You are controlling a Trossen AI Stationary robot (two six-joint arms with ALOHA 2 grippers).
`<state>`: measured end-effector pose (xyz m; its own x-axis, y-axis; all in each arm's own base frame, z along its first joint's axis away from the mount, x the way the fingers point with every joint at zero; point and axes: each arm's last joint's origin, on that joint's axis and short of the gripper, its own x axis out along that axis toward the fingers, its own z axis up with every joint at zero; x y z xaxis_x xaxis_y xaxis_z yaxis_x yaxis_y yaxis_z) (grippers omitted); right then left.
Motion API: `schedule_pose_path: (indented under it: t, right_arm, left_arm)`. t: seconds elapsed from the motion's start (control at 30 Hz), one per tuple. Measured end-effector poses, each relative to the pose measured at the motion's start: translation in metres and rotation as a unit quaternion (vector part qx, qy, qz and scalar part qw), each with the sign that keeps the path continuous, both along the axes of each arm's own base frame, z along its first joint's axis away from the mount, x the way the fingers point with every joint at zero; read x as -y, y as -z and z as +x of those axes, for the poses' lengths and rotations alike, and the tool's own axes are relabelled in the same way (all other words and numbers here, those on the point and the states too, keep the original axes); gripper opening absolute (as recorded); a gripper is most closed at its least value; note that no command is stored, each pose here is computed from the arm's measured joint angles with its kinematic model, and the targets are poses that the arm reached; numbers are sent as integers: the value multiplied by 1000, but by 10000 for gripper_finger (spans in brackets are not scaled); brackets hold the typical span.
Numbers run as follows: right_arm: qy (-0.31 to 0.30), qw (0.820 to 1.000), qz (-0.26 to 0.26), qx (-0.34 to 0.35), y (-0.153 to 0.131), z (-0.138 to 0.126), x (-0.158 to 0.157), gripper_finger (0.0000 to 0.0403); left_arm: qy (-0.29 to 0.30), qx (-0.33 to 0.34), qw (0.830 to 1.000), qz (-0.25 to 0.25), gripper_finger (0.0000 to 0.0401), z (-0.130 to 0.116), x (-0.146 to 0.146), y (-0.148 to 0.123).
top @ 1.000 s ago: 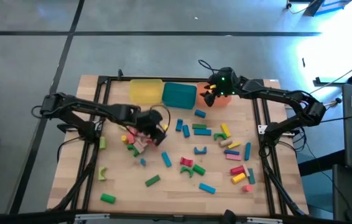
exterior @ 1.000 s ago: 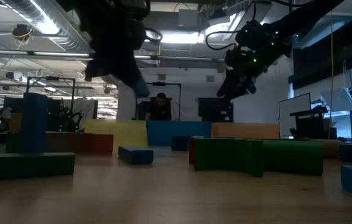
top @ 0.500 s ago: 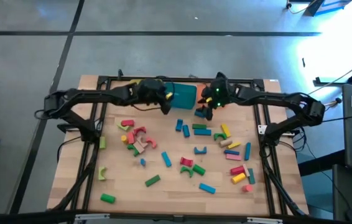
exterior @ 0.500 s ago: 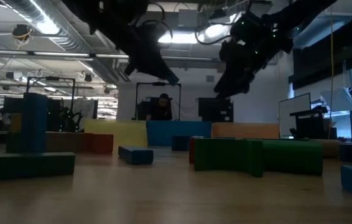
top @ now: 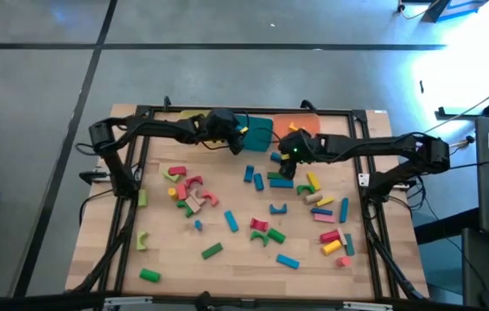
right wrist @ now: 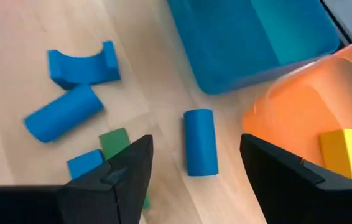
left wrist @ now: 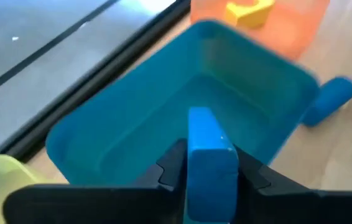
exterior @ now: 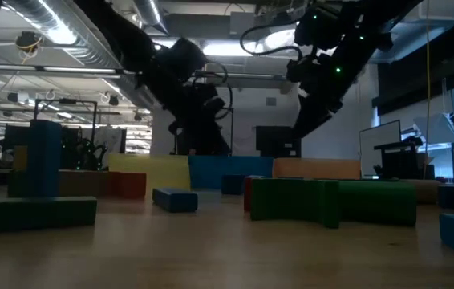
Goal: Sort blocks by size
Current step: Put the blue rectangle block into the blue bin, then put the blue cylindrical block into the yellow bin
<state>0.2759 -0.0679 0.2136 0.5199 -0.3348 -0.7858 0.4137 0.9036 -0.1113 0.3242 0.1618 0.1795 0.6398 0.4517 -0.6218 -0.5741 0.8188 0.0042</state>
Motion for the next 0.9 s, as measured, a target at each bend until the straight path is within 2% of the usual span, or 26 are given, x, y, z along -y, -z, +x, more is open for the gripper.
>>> schedule_pose_path:
  t: [0.2,0.4,0.67,0.9]
  right_arm:
    - [10,1000,16,-16,9,2,1,243]
    - [16,999,14,-47,27,8,3,243]
    - [35,996,-15,-79,48,16,8,243]
    - [34,996,-10,-87,59,20,13,243]
  left_arm:
    - [-2,-7,1000,-7,124,3,-2,12]
    - [-1,-3,1000,-4,170,3,-2,8]
    - [-1,48,999,18,177,-7,3,-32]
    - [10,97,994,40,178,-24,17,-76]
